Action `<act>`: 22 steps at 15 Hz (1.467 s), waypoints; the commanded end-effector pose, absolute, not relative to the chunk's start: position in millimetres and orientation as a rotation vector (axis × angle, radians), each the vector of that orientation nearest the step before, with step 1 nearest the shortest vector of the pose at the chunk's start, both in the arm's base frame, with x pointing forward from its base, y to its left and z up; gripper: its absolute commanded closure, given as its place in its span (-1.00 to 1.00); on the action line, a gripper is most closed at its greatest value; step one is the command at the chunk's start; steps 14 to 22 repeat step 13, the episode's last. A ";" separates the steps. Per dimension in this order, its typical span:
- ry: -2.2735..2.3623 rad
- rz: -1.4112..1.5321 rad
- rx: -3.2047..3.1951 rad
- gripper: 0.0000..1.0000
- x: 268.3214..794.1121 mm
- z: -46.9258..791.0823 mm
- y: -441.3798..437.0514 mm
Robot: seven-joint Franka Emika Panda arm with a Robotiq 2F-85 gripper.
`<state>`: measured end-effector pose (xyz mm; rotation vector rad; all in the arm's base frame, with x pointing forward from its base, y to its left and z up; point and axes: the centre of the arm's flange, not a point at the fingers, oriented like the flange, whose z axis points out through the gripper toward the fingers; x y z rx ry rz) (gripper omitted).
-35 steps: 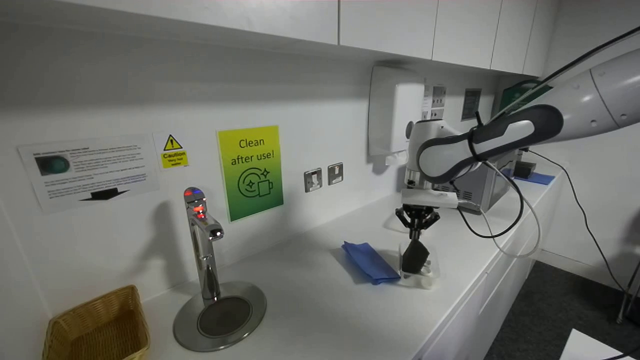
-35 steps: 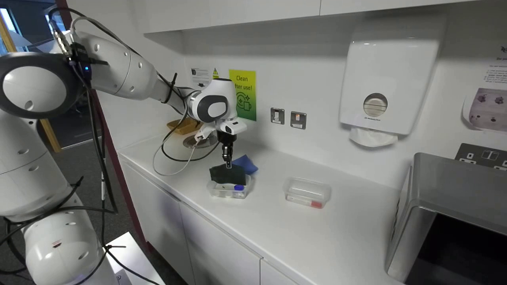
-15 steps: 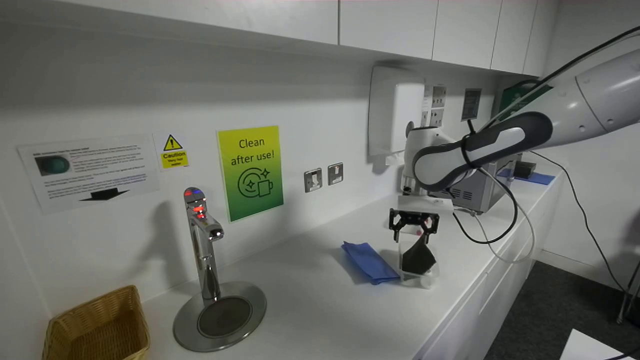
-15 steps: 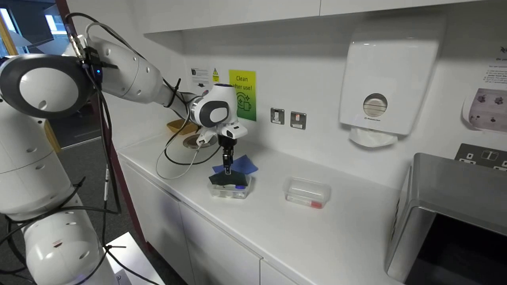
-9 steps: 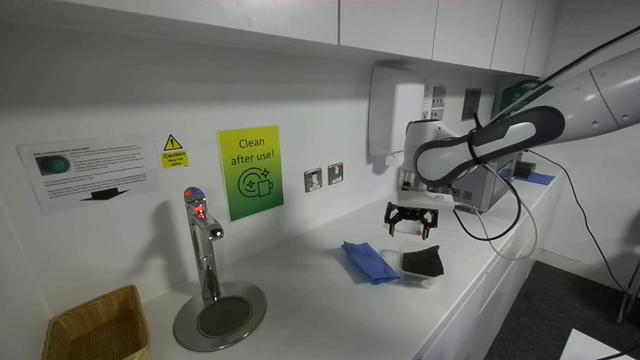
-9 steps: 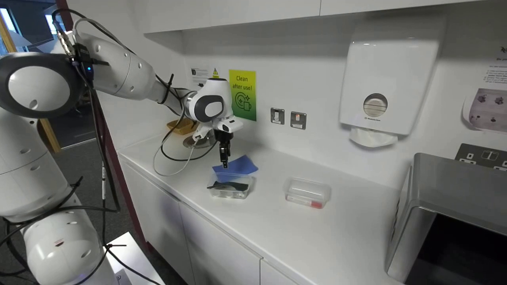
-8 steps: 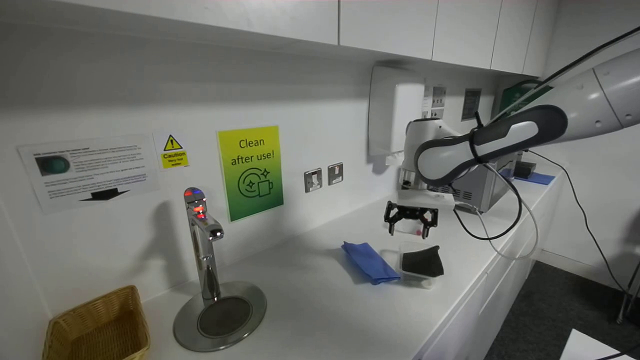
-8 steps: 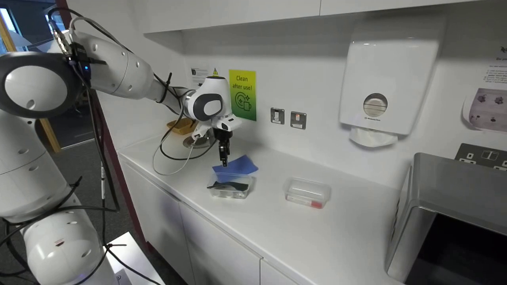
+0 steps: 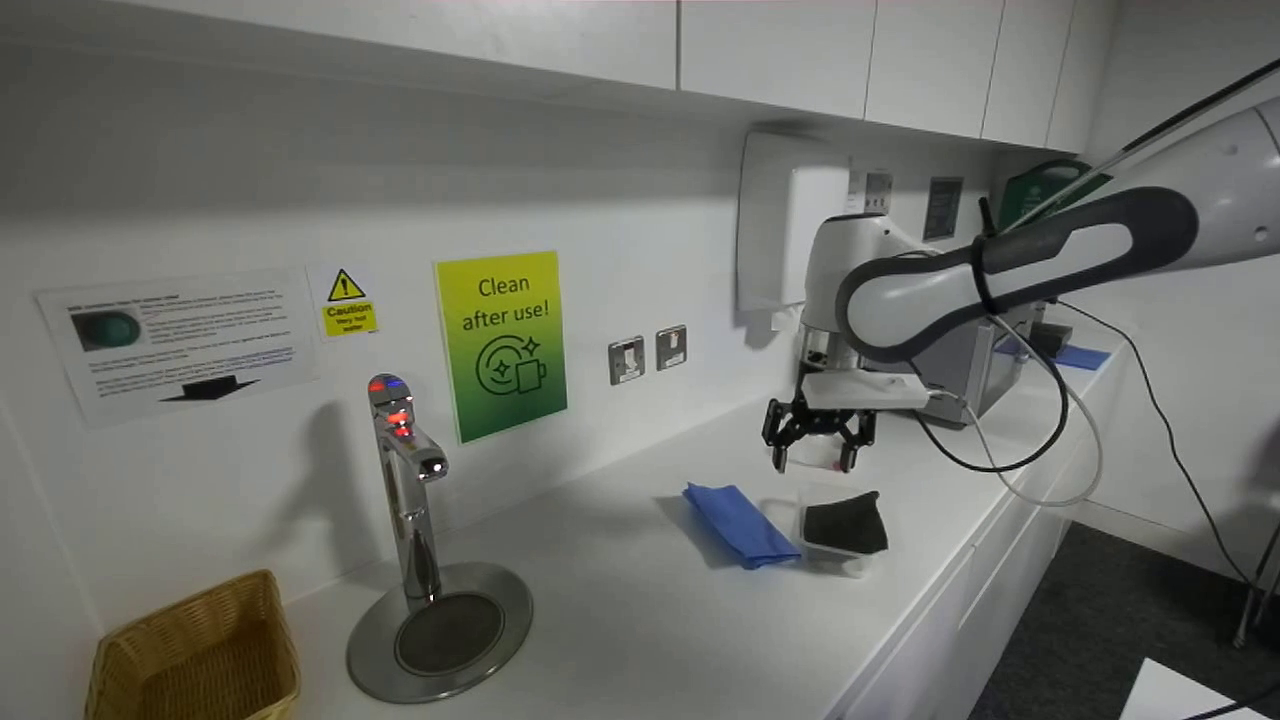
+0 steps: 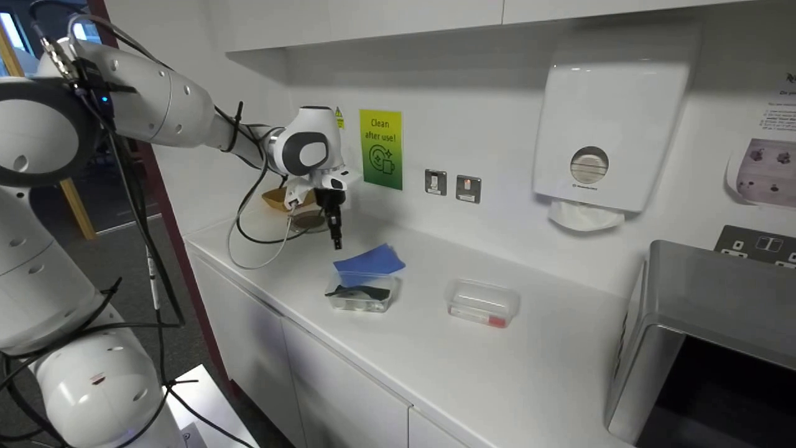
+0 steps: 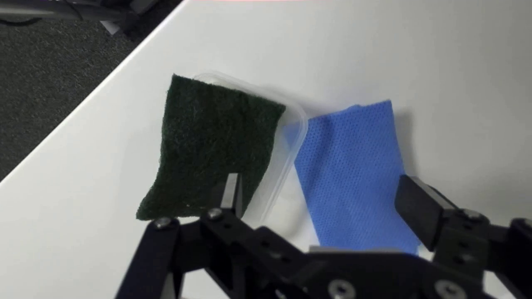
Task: Put the grey towel in the clear container on the left.
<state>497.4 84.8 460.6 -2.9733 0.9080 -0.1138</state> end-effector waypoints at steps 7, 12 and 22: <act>0.090 0.046 -3.217 -1.00 415.4 497.1 155.5; 0.136 0.049 -3.202 -1.00 424.7 490.4 163.4; 0.134 0.051 -3.203 -1.00 424.7 490.0 163.1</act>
